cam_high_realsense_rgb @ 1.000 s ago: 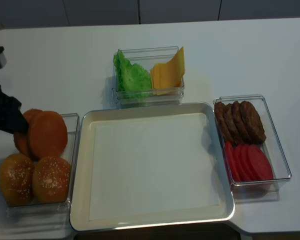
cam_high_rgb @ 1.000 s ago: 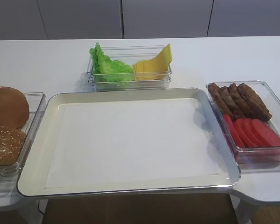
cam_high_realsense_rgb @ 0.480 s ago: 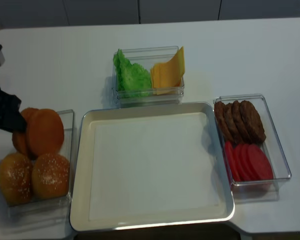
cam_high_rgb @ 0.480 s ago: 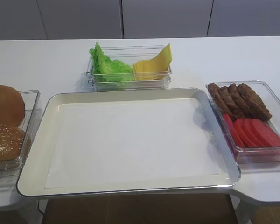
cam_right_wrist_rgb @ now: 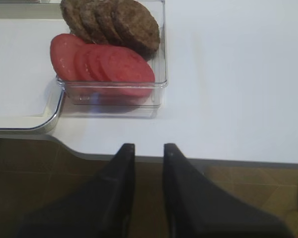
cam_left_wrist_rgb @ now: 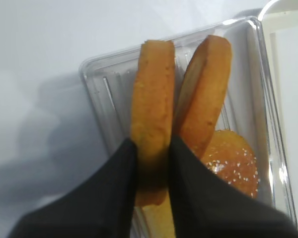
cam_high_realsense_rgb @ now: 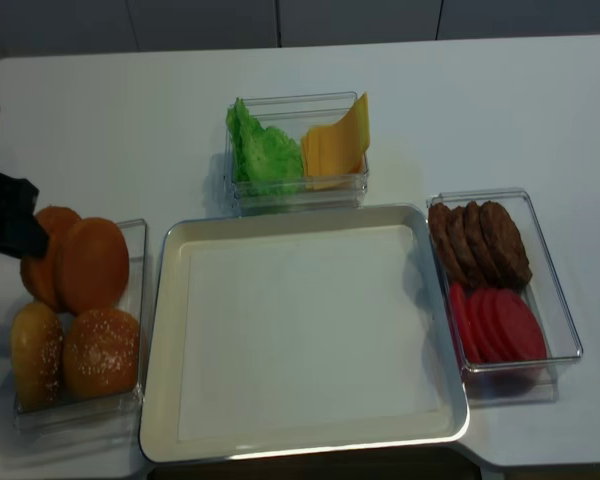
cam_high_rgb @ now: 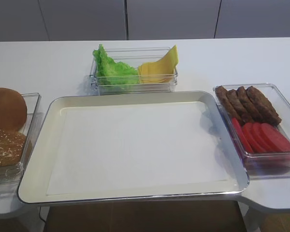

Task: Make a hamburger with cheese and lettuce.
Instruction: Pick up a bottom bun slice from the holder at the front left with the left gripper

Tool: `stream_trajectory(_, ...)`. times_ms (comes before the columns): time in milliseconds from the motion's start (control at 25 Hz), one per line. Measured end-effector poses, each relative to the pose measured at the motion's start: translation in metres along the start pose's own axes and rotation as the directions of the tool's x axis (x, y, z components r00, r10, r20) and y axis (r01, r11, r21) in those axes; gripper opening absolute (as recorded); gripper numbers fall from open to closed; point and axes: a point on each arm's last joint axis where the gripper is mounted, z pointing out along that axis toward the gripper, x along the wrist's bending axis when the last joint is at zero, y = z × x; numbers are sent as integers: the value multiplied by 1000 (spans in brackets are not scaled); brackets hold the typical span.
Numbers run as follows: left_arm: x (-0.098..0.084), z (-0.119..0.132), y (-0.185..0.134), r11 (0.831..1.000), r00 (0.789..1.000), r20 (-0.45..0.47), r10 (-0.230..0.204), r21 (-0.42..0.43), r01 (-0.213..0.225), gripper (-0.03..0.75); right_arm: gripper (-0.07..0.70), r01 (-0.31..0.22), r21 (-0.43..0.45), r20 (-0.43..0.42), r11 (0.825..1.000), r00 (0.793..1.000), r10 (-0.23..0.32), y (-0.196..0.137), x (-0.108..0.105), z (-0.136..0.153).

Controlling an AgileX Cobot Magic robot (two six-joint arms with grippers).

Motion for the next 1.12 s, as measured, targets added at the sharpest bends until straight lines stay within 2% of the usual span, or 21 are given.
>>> stream_trajectory(160, 1, 0, 0, 1000, 1000, -12, -2, 4, 2, 138, 170, 0, 0, 0, 1000, 1000, 0, 0, 0, 0)
stream_trajectory(400, 3, -16, 9, 999, 997, -72, -42, -33, 40, 137, 170, 0, 0, 0, 1000, 1000, 0, 0, 0, 0)
stream_trajectory(600, 3, -18, 10, 998, 995, -80, -54, -39, 51, 137, 170, 0, 0, 0, 1000, 1000, 0, 0, 0, 0)
stream_trajectory(1120, -6, -48, 2, 994, 989, -143, -27, -107, 12, 135, 170, 0, 0, 0, 1000, 1000, 0, 0, 0, 0)
